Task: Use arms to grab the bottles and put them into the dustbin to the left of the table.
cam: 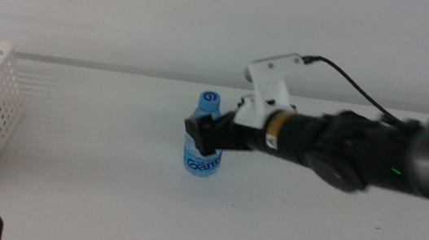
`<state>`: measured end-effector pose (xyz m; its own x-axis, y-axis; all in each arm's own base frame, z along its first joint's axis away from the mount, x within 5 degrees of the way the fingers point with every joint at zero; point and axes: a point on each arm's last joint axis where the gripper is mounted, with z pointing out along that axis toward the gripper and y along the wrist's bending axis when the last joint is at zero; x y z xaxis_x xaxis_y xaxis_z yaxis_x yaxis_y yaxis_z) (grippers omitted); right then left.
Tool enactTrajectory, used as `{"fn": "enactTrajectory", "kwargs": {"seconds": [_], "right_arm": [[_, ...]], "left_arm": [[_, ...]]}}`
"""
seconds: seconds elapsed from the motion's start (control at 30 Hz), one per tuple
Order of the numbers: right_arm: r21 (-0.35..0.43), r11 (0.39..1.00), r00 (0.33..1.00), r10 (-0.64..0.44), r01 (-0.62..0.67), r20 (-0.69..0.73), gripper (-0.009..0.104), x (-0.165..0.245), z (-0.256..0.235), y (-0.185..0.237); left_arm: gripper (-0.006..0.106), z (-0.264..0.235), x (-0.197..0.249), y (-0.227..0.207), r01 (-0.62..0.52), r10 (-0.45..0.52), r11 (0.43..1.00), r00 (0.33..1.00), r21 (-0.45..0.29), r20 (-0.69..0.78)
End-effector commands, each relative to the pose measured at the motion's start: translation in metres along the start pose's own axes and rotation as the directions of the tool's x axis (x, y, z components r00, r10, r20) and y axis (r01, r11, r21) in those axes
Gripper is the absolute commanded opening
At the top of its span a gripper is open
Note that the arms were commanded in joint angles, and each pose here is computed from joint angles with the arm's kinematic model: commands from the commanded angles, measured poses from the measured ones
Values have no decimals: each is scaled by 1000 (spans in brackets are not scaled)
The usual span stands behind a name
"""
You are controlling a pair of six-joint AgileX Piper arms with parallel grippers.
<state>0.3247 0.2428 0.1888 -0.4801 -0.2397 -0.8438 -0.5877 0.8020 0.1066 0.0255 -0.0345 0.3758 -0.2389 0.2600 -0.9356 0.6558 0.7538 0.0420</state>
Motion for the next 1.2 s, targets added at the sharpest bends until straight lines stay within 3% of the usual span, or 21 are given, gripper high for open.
{"fn": "enactTrajectory", "kwargs": {"seconds": [0.0, 0.13, 0.27, 0.4, 0.57, 0.7, 0.9, 1.17], "right_arm": [[5, 1000, 1000, 1, -1, -13, 92, 7, -23, 4], [4, 1000, 1000, 10, -10, -7, 92, 12, -62, 12], [34, 999, 996, 22, -19, -90, 92, 20, -108, 14], [27, 998, 990, -52, 56, -128, 92, 12, -171, 16], [-30, 985, 982, -172, 170, -80, 92, 8, -250, 22], [-28, 982, 982, -187, 188, 19, 92, 28, -301, 21], [-26, 982, 974, -181, 186, 134, 92, 49, -350, 20], [-26, 984, 968, -167, 175, 185, 92, 55, -366, 20]], "left_arm": [[94, 0, 0, -1, 11, -11, 1000, 1000, 15, 12], [94, 0, 0, -1, 11, -11, 1000, 1000, 15, 12], [94, 0, 0, -1, 11, -11, 1000, 1000, 15, 12], [94, 0, 0, -1, 11, -11, 1000, 1000, 15, 12], [94, 0, 0, -1, 11, -11, 1000, 1000, 15, 12], [94, 0, 0, -1, 11, -11, 1000, 1000, 15, 12], [94, 0, 0, -1, 11, -11, 1000, 1000, 15, 12], [94, 0, 0, -1, 11, -11, 1000, 1000, 15, 12]]}}
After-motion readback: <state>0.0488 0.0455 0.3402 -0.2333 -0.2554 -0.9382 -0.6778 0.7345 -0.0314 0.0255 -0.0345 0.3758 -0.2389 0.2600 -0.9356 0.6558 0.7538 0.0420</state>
